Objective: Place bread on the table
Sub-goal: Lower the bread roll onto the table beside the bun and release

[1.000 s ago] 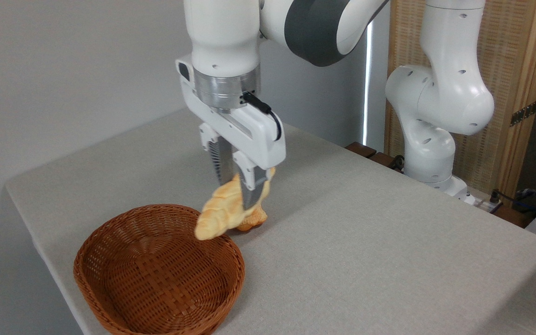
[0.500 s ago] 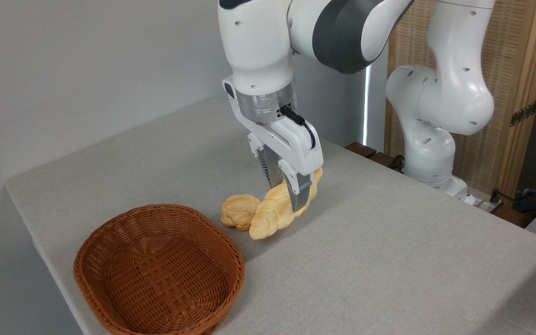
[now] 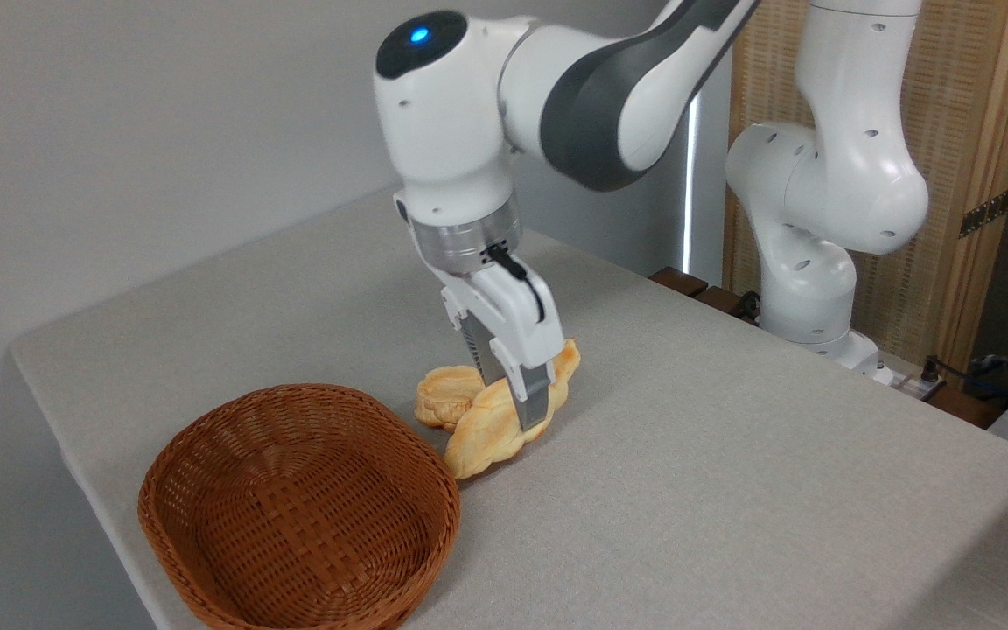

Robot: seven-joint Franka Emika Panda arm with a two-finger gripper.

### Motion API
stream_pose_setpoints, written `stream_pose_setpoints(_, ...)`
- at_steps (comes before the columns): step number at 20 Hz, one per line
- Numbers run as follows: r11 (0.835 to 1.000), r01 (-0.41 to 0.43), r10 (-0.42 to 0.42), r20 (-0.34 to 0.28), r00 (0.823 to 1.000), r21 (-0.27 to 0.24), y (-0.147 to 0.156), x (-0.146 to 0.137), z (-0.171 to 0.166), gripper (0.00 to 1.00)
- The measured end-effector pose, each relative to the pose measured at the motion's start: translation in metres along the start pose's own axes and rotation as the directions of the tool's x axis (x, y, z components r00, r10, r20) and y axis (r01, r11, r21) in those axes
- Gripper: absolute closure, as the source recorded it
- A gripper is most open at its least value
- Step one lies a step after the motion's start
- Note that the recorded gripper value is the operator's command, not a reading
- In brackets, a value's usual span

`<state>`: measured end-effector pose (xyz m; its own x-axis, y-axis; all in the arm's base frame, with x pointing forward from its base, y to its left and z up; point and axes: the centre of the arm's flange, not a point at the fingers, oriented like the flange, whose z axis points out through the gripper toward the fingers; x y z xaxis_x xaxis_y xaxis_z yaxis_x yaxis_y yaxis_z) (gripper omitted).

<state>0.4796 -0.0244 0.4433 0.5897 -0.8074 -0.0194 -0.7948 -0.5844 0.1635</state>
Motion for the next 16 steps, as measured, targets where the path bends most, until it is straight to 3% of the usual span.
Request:
stream_pose_setpoints(10, 1.000, -0.008, 0.008, -0.017, 1.000, 0.028, -0.003, 0.008, -0.004, 0.00)
stream_pose_setpoints(16, 0.994, 0.010, -0.001, -0.086, 0.996, 0.110, -0.009, 0.017, -0.052, 0.00)
